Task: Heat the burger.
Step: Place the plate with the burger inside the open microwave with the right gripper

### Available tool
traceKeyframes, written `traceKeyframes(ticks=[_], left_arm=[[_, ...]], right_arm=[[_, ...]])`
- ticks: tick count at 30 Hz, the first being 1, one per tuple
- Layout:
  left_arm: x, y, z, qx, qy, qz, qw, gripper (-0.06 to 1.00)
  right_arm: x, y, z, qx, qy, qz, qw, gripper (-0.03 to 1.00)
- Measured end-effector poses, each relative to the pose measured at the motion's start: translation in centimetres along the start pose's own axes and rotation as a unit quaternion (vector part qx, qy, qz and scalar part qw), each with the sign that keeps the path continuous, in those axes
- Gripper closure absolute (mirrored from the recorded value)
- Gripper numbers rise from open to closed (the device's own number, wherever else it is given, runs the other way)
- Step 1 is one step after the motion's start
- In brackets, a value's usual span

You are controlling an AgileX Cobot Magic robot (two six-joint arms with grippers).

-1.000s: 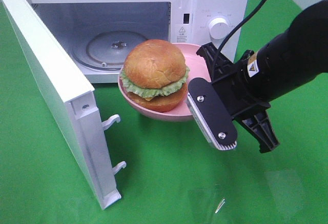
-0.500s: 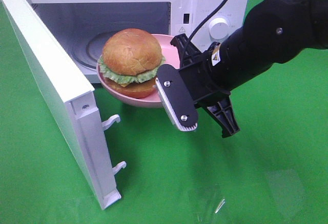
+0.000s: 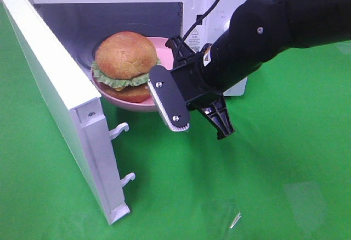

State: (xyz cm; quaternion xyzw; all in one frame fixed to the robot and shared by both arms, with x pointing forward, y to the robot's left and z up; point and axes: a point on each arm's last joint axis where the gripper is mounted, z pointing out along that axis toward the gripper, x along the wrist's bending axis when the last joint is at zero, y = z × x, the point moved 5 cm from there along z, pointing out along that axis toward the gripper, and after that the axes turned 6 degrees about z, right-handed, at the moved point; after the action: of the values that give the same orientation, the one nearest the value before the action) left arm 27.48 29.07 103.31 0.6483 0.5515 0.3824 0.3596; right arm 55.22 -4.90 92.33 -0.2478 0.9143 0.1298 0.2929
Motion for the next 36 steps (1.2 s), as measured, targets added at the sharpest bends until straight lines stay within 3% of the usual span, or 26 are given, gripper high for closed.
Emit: traceKeyframes(ticks=[23,36], left_arm=[[0.0,0.0,0.0,0.0,0.0,0.0,1.0,-0.05],[0.0,0.0,0.0,0.0,0.0,0.0,1.0,-0.05]], right_arm=[[-3.6,0.7,4.1,0.0,-0.02,0.028,0.999,0.88],[-6.2,0.4,7.5,0.013,-0.038,0.075,0.996,0.89]])
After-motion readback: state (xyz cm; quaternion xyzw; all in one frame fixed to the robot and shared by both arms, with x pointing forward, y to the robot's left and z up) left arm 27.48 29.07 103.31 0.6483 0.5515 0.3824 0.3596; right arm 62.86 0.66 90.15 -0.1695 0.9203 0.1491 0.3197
